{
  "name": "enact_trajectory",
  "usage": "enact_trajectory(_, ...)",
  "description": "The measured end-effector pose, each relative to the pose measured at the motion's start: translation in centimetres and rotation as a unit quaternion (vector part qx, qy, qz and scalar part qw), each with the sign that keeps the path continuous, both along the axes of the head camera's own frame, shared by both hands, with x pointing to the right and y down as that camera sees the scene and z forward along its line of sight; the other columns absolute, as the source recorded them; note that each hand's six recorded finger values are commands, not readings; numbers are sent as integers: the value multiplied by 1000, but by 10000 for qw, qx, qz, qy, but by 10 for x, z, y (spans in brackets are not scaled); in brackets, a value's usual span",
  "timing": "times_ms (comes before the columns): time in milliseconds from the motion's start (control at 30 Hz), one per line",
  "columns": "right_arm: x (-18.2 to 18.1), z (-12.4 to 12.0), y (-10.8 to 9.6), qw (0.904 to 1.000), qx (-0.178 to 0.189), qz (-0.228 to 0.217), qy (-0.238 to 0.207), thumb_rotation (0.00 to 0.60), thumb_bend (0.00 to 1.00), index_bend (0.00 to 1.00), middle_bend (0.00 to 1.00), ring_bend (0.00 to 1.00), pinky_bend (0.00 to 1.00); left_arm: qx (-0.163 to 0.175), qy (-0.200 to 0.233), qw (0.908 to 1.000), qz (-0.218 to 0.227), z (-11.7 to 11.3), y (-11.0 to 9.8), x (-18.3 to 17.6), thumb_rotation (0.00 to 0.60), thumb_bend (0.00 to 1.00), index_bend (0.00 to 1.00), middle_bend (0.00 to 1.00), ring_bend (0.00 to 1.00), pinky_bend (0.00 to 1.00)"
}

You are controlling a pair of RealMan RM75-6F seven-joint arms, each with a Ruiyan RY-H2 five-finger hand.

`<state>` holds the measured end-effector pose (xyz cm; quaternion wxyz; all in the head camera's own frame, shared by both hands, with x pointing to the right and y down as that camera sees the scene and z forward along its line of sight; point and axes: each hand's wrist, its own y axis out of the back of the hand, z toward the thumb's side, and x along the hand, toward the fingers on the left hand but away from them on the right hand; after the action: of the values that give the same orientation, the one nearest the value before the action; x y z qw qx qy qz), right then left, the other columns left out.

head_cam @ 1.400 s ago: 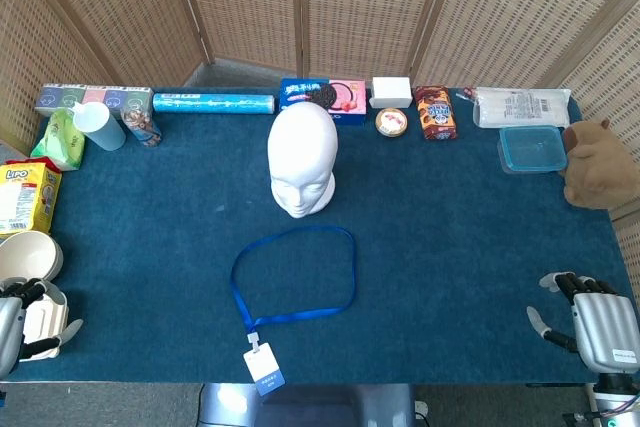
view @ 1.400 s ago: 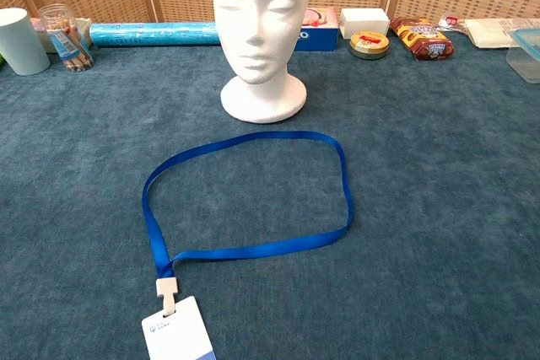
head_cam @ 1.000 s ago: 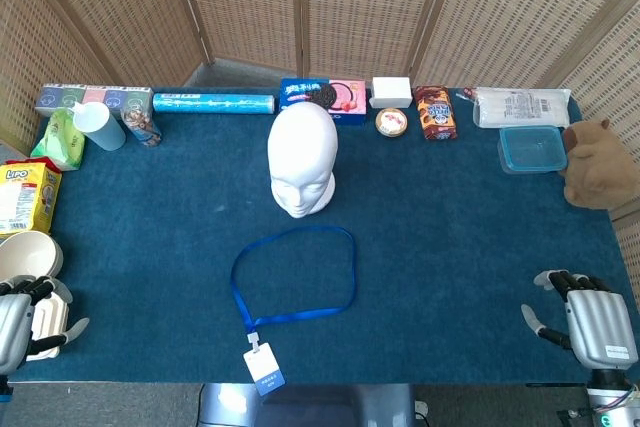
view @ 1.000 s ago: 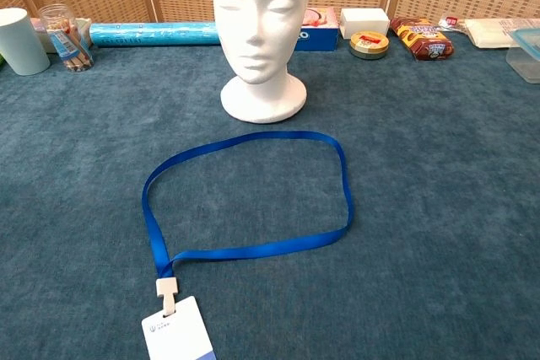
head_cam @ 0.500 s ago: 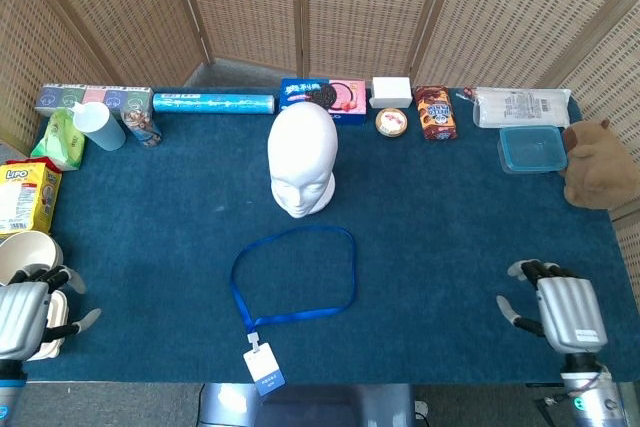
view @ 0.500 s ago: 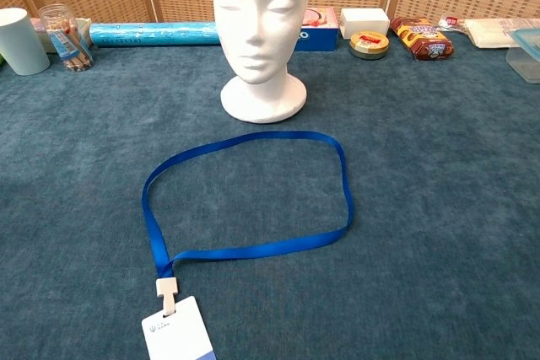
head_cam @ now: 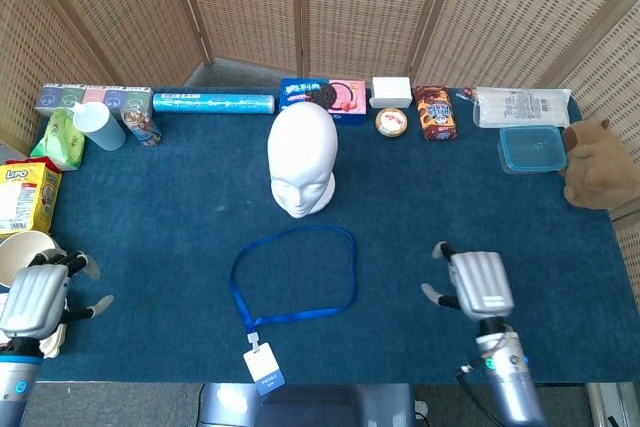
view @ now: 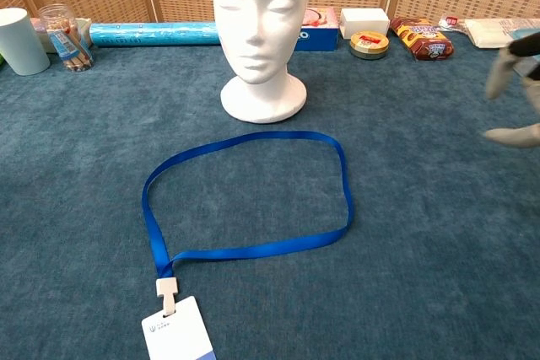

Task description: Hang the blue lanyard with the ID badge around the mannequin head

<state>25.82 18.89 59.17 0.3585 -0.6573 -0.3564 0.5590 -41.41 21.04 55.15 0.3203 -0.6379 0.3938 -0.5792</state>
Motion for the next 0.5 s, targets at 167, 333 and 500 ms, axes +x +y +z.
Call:
enact_trajectory(167,-31,12,-6,9997,-125,-155,-126,435,266,419,829,1000,1000,0,6,9999,163,4,-10,8,531,168,538,483,455,243)
enact_trajectory(333,-61,24,-12,9989,-285,-259,-248,434,279,419,901,1000,1000,17,15,9996,270,8,-22,15,531,168,537,483,455,243)
enact_trajectory(500,-84,39,-19,9981,-445,-298,-320,438,279,419,941,1000,1000,25,-5,9993,369,11,-30,21,530,169,538,483,455,243)
